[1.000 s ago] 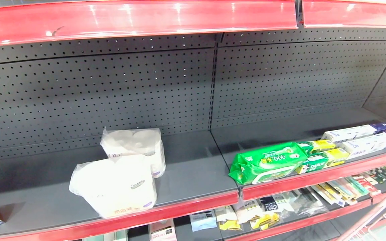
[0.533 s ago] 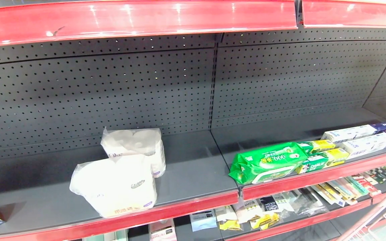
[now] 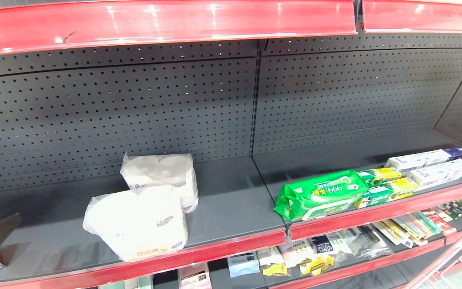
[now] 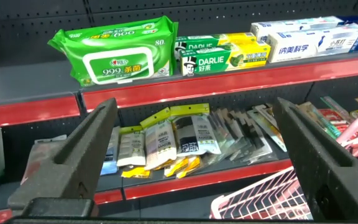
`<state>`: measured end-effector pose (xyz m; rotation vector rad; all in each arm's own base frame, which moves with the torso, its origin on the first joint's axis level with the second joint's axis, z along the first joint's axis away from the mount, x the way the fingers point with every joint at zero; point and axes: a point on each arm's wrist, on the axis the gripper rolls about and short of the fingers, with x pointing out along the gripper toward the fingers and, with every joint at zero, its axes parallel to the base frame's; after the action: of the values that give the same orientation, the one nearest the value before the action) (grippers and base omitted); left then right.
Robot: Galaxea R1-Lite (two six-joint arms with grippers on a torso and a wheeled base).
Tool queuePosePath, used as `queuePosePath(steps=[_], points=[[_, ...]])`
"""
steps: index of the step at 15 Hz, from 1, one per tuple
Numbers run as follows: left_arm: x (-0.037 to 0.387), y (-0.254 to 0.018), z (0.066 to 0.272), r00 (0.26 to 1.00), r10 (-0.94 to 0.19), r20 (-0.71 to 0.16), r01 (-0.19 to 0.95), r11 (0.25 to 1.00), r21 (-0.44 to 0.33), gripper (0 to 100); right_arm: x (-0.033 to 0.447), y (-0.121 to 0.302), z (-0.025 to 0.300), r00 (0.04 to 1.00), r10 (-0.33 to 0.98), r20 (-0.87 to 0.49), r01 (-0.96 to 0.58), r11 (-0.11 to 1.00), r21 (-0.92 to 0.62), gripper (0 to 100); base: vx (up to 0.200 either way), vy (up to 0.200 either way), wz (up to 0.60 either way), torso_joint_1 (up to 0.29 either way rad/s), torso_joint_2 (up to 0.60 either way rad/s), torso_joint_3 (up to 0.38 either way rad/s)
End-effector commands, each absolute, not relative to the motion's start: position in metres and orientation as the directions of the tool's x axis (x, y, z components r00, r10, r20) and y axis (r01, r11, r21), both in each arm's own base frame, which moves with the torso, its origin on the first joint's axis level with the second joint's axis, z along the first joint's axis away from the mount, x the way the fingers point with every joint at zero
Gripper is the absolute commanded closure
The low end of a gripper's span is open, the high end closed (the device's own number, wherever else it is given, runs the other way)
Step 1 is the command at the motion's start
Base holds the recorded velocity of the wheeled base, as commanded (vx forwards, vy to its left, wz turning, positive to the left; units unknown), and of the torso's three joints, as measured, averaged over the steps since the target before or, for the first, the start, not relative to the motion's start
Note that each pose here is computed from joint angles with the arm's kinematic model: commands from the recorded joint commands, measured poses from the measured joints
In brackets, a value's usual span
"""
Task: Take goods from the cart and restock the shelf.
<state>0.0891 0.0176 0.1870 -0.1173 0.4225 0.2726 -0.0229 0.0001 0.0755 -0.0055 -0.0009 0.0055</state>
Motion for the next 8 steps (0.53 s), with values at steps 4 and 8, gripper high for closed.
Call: queuePosePath(steps=[4,8], points=[[0.121,0.029,0.166,0.782,0.213,-0.586,-0.307,0.95,-0.065,0,-0.023,0.0,0.076,1.0,0.006,-0.002,-0.006,1.0,-0.006,0,0.0,0.0,0.0,0.0,0.0,0.0],[0.143,0.035,0.149,0.699,0.199,-0.687,-0.317,0.947,-0.048,0,-0.023,0.0,0.075,1.0,0.006,0.0,-0.006,1.0,-0.006,0,0.0,0.0,0.0,0.0,0.0,0.0]])
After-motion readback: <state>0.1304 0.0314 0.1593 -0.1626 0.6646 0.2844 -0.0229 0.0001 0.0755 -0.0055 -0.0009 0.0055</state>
